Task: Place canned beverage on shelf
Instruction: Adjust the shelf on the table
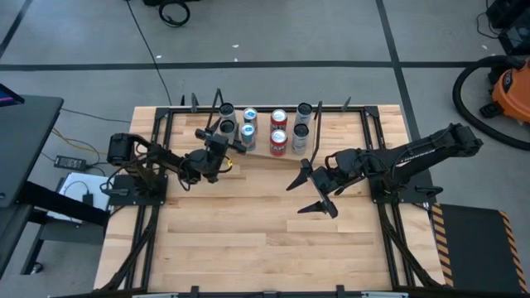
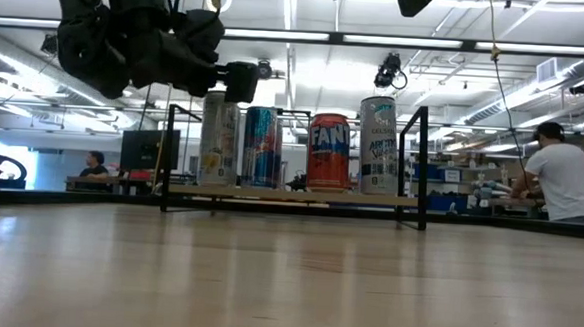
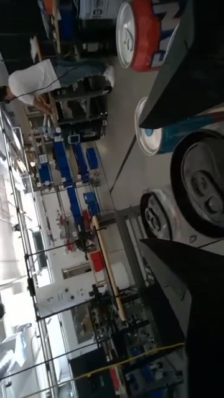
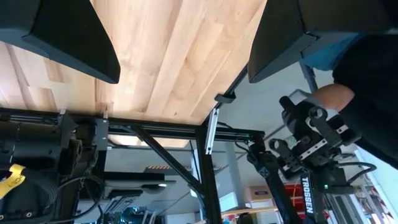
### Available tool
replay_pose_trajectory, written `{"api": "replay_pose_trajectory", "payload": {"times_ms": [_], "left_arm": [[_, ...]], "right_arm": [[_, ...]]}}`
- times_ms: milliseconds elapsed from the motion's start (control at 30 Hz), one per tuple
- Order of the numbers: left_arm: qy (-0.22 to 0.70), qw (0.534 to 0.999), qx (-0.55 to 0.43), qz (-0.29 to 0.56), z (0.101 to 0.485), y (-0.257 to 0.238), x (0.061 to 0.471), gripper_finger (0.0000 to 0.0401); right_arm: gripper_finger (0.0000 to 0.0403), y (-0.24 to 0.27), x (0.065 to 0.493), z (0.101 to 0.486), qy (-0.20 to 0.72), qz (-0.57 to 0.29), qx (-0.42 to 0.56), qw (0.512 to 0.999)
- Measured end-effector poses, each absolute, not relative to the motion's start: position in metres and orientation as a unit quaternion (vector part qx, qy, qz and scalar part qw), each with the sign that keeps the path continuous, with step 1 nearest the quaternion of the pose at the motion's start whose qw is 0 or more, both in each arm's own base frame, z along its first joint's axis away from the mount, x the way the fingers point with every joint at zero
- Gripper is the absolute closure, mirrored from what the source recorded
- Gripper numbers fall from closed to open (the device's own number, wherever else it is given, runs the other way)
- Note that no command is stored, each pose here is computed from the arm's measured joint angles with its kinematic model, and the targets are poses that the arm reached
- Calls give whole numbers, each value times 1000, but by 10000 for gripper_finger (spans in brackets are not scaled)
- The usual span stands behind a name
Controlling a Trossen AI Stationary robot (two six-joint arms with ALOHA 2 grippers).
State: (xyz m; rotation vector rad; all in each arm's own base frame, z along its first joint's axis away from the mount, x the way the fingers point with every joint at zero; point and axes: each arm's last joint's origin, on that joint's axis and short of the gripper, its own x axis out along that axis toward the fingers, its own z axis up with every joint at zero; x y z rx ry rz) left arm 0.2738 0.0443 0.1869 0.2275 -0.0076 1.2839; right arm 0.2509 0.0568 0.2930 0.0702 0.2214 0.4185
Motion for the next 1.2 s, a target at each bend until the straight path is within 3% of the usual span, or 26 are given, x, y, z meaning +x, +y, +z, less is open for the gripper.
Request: {"api": "replay_pose_trajectory", "payload": {"times_ms": [400, 800, 1000, 1200], "left_arm": [[-51, 798, 99, 592, 226, 39, 260, 89], [-106, 832, 120, 530, 275, 5, 233, 90], [-92, 843, 147, 508, 285, -13, 224, 89], [-60, 839, 157, 517, 285, -19, 222, 90]], "right_arm": [[38, 50, 252, 290, 122, 93, 43, 987], [43, 33, 238, 255, 288, -125, 96, 945], [73, 30, 238, 239, 340, -161, 112, 920], [137, 28, 250, 221, 371, -180, 117, 904]]}}
